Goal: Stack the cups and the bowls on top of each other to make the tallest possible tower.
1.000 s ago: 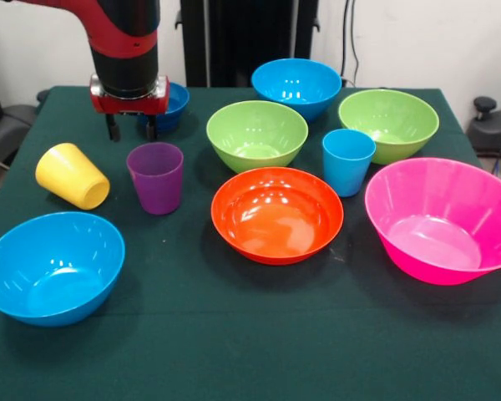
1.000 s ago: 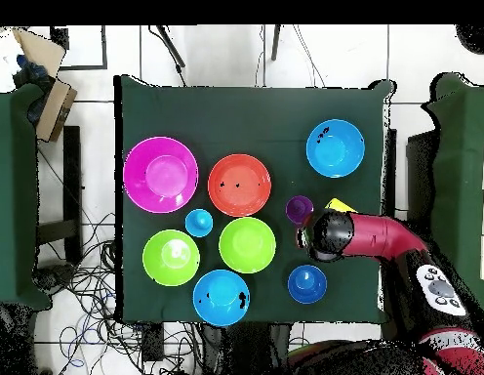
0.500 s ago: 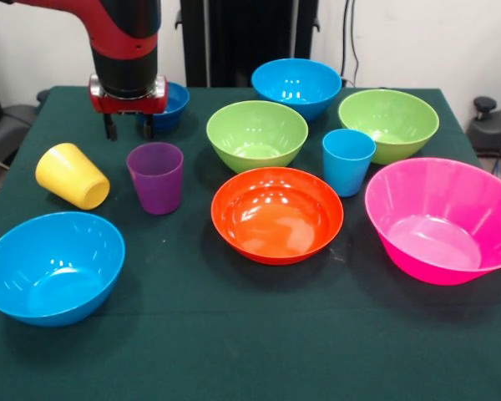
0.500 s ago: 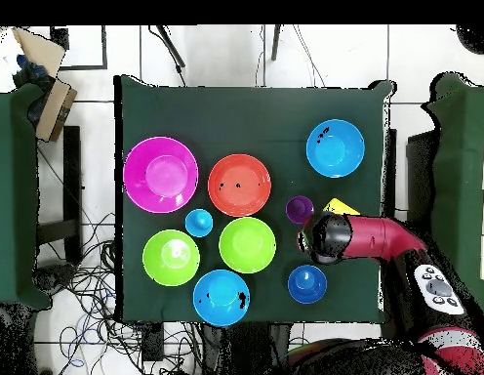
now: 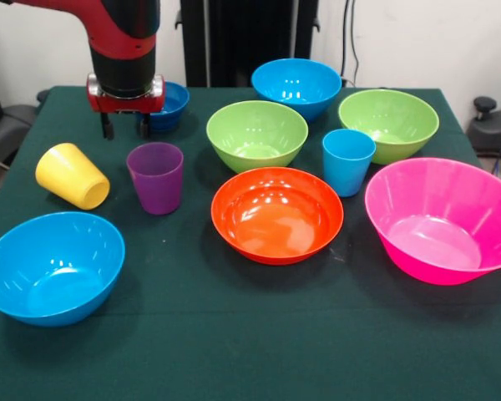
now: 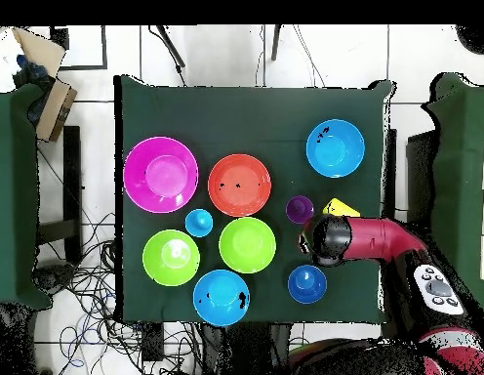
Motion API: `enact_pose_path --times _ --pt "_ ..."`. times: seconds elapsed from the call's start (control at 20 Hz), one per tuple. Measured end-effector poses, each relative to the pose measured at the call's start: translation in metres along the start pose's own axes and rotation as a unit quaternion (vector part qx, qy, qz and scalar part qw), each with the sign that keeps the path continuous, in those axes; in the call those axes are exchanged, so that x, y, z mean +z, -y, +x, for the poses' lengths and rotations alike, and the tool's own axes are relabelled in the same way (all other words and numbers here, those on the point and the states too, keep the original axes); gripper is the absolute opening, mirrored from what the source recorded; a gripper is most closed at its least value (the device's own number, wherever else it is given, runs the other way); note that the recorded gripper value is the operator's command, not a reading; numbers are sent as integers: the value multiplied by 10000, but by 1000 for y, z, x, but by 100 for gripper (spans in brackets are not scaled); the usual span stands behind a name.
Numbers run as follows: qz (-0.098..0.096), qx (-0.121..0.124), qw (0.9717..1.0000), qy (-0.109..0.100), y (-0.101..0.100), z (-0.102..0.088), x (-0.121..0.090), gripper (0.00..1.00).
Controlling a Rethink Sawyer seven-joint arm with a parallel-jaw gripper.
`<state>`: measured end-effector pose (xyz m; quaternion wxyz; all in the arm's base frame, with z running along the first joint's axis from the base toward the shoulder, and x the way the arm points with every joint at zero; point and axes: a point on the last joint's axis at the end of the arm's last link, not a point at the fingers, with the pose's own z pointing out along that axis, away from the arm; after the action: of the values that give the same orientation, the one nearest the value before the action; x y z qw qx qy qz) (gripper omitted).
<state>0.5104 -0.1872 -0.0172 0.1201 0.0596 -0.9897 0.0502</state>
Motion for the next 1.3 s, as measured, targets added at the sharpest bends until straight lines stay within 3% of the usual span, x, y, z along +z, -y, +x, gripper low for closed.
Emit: enact_pose_path --times 0.4,0.8,1.3 --pt "51 -117 9999 -17 0 4 8 100" --pt "24 -274 9996 -36 -8 10 29 100" --pt "-38 -257 9997 -37 -7 16 41 100"
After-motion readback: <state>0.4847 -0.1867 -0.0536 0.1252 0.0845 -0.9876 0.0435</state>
